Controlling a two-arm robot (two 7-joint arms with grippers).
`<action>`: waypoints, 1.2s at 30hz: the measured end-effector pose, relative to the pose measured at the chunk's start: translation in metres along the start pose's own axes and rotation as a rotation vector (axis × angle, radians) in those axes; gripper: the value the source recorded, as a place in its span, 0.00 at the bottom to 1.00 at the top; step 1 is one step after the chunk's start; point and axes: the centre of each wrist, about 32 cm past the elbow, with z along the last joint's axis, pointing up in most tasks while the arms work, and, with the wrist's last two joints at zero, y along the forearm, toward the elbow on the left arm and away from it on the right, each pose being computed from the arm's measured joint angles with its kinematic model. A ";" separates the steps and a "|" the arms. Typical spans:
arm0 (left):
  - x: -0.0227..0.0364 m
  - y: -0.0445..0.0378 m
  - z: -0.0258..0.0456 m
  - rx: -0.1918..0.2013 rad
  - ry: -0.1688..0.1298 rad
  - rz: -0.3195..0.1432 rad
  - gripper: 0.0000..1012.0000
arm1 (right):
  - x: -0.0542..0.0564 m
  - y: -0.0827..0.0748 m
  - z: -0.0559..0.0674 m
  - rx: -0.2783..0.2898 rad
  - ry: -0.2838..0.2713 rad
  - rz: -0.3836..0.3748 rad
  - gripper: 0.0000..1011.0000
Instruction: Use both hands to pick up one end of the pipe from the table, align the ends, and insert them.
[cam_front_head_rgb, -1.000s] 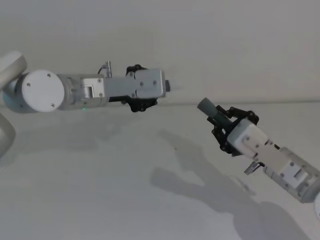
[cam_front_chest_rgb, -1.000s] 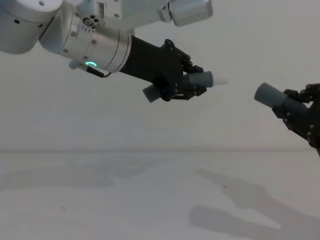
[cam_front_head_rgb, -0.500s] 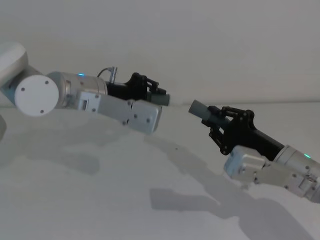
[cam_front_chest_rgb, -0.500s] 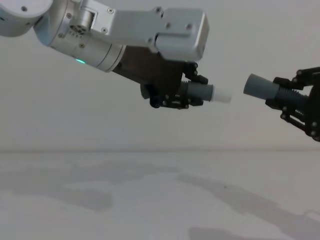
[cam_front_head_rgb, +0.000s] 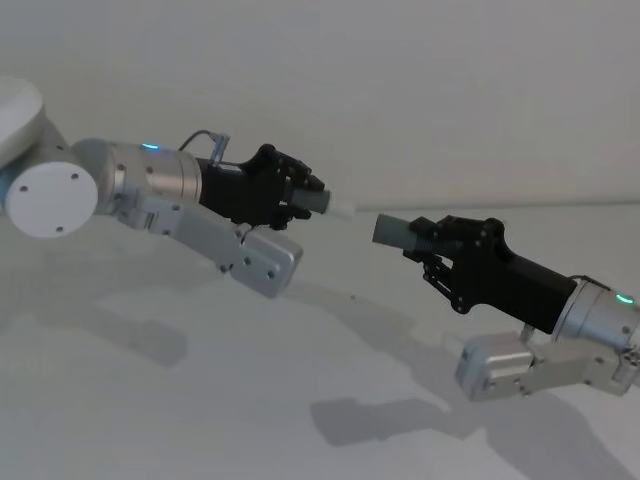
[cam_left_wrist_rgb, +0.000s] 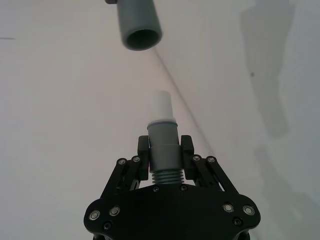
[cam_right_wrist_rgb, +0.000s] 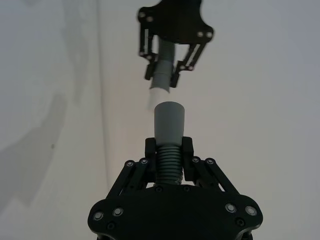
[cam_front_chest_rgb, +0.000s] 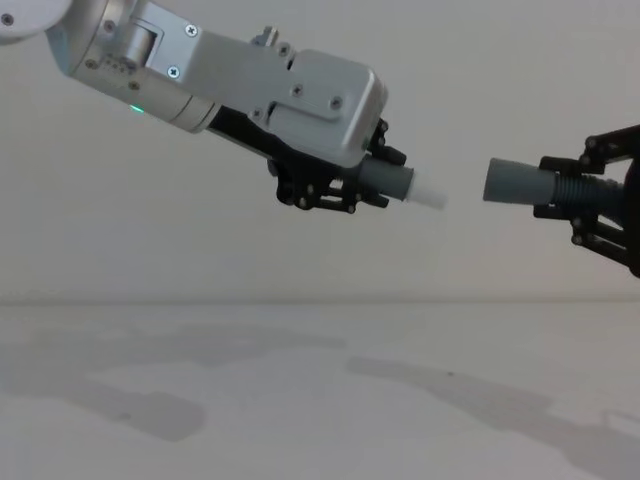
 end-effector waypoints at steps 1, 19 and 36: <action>0.0001 0.0007 0.0001 0.001 -0.007 0.005 0.35 | 0.001 0.000 -0.001 0.002 -0.012 0.005 0.26; -0.0056 0.0089 0.0038 -0.045 -0.042 0.195 0.35 | 0.020 0.005 -0.007 0.017 -0.138 0.096 0.26; -0.0302 0.0146 0.0095 -0.112 0.076 0.289 0.35 | 0.034 0.008 -0.011 -0.031 -0.090 0.038 0.26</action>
